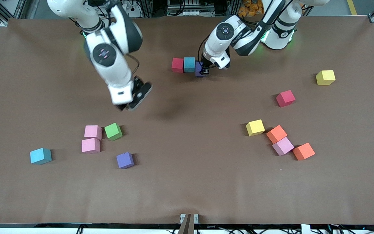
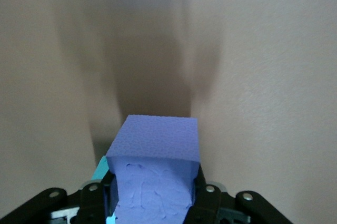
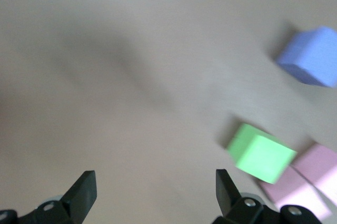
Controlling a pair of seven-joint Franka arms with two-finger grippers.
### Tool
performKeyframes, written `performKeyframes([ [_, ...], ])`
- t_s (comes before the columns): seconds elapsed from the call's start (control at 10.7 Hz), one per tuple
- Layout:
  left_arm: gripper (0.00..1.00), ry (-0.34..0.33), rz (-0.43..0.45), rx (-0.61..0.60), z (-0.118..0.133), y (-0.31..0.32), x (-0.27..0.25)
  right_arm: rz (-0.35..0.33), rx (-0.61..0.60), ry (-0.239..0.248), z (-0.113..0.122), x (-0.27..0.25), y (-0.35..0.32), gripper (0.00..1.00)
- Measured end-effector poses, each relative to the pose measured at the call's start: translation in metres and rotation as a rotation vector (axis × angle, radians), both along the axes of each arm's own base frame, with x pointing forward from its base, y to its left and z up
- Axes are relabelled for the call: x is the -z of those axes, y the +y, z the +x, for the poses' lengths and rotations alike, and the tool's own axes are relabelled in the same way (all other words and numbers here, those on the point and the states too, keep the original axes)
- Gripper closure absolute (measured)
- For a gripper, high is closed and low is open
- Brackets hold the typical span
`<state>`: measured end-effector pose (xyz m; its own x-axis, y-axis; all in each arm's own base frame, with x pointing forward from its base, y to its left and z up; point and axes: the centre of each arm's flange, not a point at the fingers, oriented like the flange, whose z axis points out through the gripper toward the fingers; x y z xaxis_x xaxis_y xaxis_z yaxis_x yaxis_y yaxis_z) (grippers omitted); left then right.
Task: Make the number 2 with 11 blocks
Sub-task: 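Grasp the green cube with the right gripper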
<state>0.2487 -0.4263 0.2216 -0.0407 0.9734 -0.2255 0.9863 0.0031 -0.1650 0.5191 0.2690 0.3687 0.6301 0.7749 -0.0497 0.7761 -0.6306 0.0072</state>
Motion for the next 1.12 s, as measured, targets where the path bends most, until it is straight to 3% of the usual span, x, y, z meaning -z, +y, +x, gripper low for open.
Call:
performKeyframes([
  [0.19, 0.45, 0.010, 0.002, -0.009, -0.002, -0.001, 0.004, -0.030, 0.082, 0.002, 0.029, 0.010, -0.032, 0.00],
  [0.65, 0.45, 0.019, 0.012, 0.006, -0.011, -0.001, 0.009, -0.046, 0.275, 0.059, 0.042, 0.063, -0.052, 0.00],
  [1.12, 0.45, 0.029, 0.025, 0.020, -0.020, 0.002, 0.015, -0.064, 0.356, -0.033, 0.071, 0.096, -0.095, 0.00],
])
